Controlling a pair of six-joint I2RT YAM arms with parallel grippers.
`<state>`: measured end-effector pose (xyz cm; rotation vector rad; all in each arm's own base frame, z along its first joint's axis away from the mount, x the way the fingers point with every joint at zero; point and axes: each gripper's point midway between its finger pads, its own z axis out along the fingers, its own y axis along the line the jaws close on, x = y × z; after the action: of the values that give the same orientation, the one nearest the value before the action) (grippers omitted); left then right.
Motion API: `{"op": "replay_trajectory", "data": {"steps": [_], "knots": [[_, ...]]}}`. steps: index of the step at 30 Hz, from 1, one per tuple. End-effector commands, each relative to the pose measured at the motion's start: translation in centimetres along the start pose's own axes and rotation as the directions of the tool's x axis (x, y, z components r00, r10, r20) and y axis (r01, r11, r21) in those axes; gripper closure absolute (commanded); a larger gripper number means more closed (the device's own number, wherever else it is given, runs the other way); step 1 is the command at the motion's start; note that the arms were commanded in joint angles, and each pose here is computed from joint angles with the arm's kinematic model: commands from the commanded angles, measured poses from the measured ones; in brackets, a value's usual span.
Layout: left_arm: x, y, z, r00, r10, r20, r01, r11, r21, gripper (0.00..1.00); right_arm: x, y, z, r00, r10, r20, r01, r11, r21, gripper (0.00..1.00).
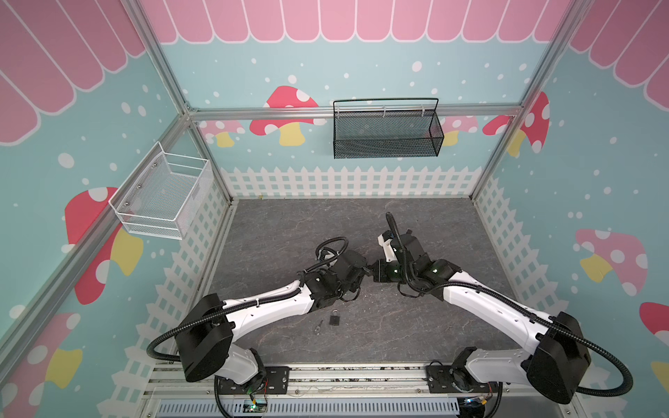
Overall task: Unlock with the key
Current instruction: 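Push the silver key into the held padlock's keyhole with the right gripper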
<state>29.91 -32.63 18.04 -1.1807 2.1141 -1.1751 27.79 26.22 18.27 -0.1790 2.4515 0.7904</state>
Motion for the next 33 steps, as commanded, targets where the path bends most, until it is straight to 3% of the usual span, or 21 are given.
{"op": "replay_trajectory", "data": {"steps": [1,8,14,21,33], "knots": [[3.9,0.9,-0.3,0.988,0.046,-0.150,-0.053,0.998,-0.045,1.00,-4.2,2.7,-1.1,0.987,-0.063,0.146,0.073,0.996,-0.058,1.00],[6.1,-0.5,-1.5,0.973,0.058,-0.223,-0.058,0.998,0.008,1.00,-4.6,4.7,-1.2,0.986,-0.077,0.146,0.098,0.985,-0.144,1.00],[5.7,-0.2,-1.9,0.978,0.044,-0.204,-0.041,0.999,0.018,1.00,-4.8,6.3,-2.1,0.989,-0.043,0.142,0.076,0.968,-0.238,1.00],[5.0,-0.4,-2.3,0.982,-0.001,-0.191,0.016,0.997,0.073,1.00,-4.2,8.8,-3.1,0.997,0.046,0.055,-0.019,0.908,-0.418,1.00],[4.7,-1.6,-3.2,0.979,-0.029,-0.201,0.059,0.987,0.148,1.00,-4.1,9.7,-4.4,0.987,0.157,-0.026,-0.143,0.804,-0.577,1.00]]}}
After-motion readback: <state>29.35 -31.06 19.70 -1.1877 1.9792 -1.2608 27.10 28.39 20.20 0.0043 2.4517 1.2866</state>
